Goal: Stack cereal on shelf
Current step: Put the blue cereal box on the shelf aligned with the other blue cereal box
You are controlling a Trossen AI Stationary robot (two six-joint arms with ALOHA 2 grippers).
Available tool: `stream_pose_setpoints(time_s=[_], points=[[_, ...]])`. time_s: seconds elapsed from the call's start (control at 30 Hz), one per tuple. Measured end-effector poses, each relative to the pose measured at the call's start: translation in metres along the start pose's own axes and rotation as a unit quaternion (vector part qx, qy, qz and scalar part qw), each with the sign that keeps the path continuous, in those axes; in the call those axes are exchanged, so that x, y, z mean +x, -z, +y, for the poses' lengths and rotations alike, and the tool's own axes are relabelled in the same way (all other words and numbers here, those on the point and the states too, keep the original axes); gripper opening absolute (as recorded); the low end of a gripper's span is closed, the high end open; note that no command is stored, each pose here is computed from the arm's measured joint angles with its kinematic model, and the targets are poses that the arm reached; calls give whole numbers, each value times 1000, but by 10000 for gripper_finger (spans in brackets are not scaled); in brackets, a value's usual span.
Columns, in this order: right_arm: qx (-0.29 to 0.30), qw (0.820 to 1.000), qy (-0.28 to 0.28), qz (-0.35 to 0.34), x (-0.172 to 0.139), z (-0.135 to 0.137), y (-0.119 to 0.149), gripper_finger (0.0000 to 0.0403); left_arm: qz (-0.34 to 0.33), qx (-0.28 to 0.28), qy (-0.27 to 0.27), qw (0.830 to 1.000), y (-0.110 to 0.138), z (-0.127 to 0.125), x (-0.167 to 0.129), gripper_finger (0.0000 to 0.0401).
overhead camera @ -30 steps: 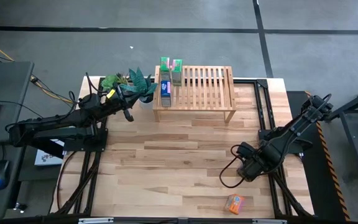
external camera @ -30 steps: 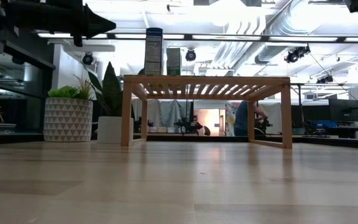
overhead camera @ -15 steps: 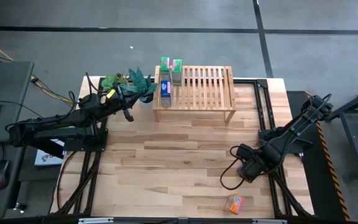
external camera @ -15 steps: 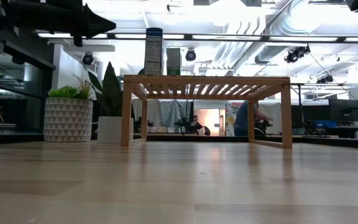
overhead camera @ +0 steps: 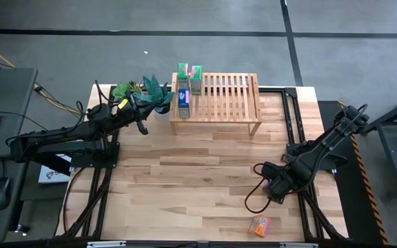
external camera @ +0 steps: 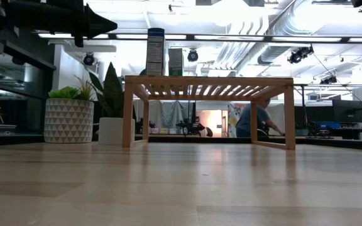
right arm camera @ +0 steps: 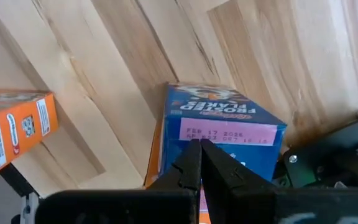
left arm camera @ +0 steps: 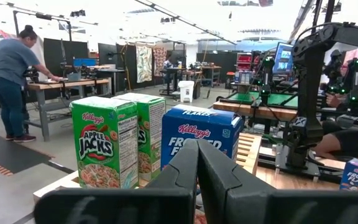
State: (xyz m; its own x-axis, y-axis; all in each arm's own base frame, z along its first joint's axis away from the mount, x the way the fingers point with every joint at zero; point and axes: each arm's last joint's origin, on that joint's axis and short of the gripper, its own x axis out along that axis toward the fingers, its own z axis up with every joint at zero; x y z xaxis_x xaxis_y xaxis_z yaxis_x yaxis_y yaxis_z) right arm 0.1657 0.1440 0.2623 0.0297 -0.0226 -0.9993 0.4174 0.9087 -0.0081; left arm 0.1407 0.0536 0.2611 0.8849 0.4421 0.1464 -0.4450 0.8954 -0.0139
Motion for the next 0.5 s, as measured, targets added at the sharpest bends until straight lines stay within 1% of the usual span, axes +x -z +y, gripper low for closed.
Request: stream_pose_setpoints(time_s=[0.1,0.17,0.3,0.37,0.5], points=[[-5,1000,2,18,4,3,0,0,0,0,0,1000,0,0,0,0],[-22,999,8,26,7,5,-1,0,0,0,0,1000,0,0,0,0],[-39,999,19,21,10,8,-2,0,0,0,0,1000,0,0,0,0],[-35,999,24,11,10,7,-3,0,0,0,0,1000,0,0,0,0],[2,999,44,-30,10,6,-5,0,0,0,0,1000,0,0,0,0]])
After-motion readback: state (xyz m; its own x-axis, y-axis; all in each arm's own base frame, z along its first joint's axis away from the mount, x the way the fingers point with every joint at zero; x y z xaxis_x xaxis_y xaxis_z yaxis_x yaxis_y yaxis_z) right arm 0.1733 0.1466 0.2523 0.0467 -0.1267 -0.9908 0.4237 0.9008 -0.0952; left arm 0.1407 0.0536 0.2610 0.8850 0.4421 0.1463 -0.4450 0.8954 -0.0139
